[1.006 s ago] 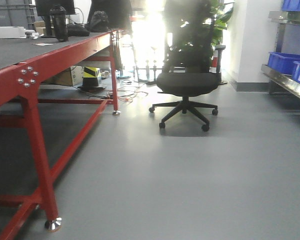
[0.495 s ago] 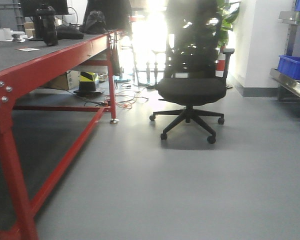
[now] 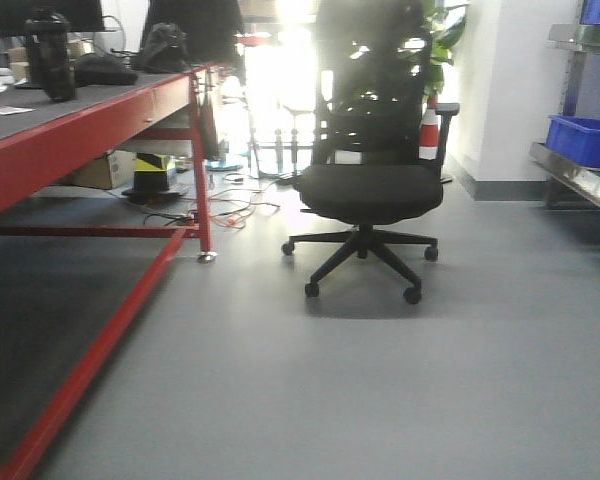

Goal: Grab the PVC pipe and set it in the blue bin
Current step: 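Drive the base to the shelving holding the clamp in both grippers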

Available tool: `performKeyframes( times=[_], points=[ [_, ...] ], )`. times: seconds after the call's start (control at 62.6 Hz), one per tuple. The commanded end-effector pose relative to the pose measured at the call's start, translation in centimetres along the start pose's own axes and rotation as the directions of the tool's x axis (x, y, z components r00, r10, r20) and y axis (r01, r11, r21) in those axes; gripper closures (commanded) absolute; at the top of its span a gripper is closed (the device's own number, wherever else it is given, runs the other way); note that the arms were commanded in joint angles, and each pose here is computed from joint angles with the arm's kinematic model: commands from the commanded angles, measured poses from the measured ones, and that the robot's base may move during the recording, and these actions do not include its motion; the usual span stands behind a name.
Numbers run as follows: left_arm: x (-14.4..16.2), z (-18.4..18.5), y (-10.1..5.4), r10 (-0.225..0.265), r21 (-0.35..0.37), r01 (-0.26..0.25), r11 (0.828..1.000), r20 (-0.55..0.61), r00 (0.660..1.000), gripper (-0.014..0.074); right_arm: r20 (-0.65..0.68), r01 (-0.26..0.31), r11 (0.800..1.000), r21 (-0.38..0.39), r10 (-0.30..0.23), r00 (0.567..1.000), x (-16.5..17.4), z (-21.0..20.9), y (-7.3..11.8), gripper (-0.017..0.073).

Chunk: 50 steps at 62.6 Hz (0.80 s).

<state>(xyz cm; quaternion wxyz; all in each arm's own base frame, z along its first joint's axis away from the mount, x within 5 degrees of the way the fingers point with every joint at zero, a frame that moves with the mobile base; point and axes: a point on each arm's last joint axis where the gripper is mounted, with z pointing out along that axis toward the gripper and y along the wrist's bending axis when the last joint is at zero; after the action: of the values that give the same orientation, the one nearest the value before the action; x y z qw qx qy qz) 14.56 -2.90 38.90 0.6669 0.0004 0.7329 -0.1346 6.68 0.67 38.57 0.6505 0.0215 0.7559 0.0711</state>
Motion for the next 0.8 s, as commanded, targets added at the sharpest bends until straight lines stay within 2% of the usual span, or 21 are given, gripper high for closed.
performKeyframes(
  times=[0.0, 0.783],
  points=[
    [-0.44, -0.17, -0.11, -0.002, 0.008, 0.002, 1.0, 0.036, 0.999, 0.0704, 0.032, 0.011, 1.0, 0.001, -0.011, 0.999, -0.27, -0.11, 0.0, 0.0727],
    [-0.44, -0.17, -0.11, -0.002, 0.008, 0.002, 1.0, 0.036, 0.999, 0.0704, 0.032, 0.011, 1.0, 0.001, -0.011, 0.999, -0.27, -0.11, 0.0, 0.0727]
  ],
)
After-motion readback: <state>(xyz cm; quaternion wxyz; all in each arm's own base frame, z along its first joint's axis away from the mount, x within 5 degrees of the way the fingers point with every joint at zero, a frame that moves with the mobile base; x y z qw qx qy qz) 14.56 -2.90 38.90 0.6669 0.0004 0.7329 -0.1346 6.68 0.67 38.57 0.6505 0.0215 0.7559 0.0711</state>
